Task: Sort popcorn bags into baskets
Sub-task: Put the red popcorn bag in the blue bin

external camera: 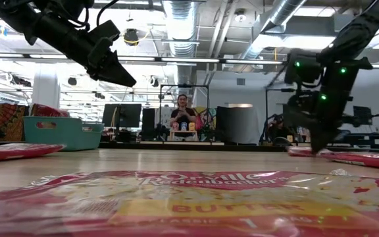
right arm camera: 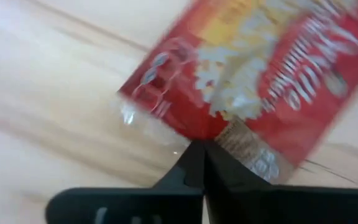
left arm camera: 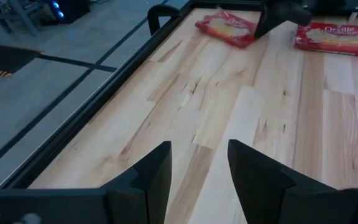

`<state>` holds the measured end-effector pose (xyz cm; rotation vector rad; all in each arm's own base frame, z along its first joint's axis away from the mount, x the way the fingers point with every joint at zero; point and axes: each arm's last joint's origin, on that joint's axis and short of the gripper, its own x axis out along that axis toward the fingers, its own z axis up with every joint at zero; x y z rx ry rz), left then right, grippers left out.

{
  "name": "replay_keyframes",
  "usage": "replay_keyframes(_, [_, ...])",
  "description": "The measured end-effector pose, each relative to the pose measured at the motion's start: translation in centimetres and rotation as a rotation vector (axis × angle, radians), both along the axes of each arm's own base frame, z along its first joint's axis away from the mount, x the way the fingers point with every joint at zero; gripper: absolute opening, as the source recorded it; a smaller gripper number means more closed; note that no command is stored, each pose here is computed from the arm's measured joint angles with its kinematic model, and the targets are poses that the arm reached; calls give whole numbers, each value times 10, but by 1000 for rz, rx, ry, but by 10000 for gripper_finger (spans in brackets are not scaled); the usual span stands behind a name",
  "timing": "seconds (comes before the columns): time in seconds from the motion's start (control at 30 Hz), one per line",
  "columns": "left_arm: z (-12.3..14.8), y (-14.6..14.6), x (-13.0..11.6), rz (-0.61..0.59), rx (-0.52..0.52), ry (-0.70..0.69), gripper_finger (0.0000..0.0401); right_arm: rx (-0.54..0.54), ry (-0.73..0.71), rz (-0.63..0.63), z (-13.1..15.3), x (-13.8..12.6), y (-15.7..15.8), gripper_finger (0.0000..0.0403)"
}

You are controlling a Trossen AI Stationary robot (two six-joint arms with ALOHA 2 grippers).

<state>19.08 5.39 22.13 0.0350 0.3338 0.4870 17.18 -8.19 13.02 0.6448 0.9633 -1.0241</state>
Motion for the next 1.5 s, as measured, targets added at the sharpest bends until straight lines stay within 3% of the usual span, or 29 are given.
replay_keyframes(0.23, [0, 0, 0, 5, -14, -7, 148, -44, -297, 205, 20, 37, 13, 7])
replay_keyframes(0.47, [0, 0, 0, 8, -20, -11, 148, -92, -231, 203, 36, 45, 17, 59])
replay_keyframes(0.57, [0, 0, 0, 10, -28, -15, 148, -141, -123, 143, 33, 37, 14, 91])
replay_keyframes(0.7, [0, 0, 0, 11, -30, -17, 148, -160, -20, -50, 28, 22, 9, 139])
replay_keyframes(0.93, [0, 0, 0, 12, -34, -14, 148, -49, -33, -304, 13, 4, 9, 252])
replay_keyframes(1.07, [0, 0, 0, 11, -31, -10, 148, -5, -57, -371, 3, -2, 12, 296])
replay_keyframes(1.23, [0, 0, 0, 14, -2, 0, 148, -34, -190, -432, -6, -3, 6, 310])
replay_keyframes(1.5, [-2, 0, -1, 18, -7, 20, 148, -52, -312, -506, -15, -8, -5, 266])
